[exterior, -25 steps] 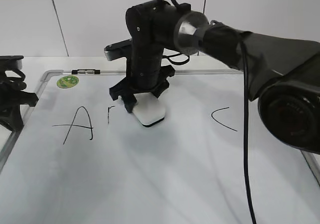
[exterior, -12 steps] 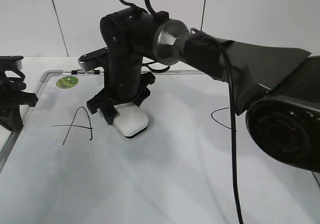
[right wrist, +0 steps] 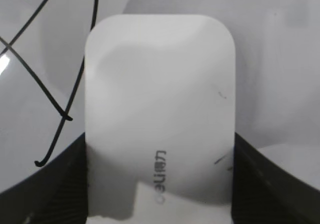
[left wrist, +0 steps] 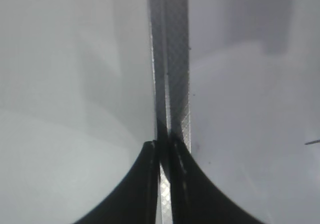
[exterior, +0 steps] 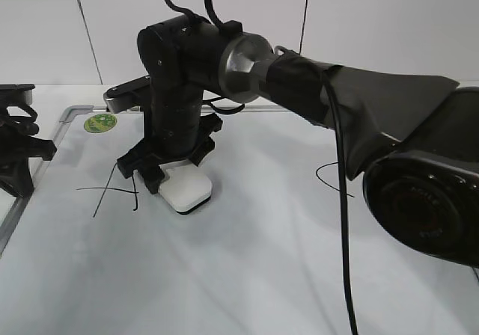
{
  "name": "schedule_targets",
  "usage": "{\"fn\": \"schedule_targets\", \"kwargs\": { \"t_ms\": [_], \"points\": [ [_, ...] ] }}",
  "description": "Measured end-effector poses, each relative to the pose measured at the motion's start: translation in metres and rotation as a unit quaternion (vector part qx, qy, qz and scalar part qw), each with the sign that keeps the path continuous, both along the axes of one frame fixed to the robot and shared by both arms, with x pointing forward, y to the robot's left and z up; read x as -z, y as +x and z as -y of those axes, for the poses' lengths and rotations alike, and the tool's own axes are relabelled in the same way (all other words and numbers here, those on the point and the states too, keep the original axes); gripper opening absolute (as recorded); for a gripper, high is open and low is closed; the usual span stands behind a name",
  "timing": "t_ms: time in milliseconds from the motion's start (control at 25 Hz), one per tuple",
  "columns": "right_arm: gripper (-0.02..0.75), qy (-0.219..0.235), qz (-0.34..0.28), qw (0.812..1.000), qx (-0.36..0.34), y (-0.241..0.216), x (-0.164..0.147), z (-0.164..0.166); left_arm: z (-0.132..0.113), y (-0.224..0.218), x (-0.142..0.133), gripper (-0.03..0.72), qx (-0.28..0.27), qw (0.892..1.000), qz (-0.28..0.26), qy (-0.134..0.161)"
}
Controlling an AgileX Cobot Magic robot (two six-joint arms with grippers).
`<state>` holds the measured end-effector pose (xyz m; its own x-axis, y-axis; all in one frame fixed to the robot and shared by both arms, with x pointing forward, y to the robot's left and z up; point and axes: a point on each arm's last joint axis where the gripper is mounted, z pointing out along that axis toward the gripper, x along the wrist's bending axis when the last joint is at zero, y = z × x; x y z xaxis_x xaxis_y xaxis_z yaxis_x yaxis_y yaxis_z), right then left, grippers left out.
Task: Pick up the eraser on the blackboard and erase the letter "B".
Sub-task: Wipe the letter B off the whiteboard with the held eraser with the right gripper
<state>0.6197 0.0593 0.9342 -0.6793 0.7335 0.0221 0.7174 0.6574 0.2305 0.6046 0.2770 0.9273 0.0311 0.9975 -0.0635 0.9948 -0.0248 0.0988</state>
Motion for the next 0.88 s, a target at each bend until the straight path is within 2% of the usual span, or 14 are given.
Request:
{"fn": "schedule_targets", "kwargs": {
  "t_ms": [440, 720, 880],
  "points": [
    [0.54, -0.007, 0.005, 1.0, 0.007, 0.0, 0.001, 0.0, 0.0, 0.0, 0.0, 0.015, 0.0, 1.0, -0.001, 0.0],
    [0.54, 0.0, -0.003, 0.999, 0.054, 0.008, 0.002, 0.008, 0.0, 0.0, 0.0, 0.015, 0.0, 1.0, -0.001, 0.0],
    [0.54, 0.026, -0.025, 0.993, 0.109, 0.022, 0.001, 0.024, 0.0, 0.0, 0.0, 0.015, 0.0, 1.0, 0.0, 0.0]
  ]
}}
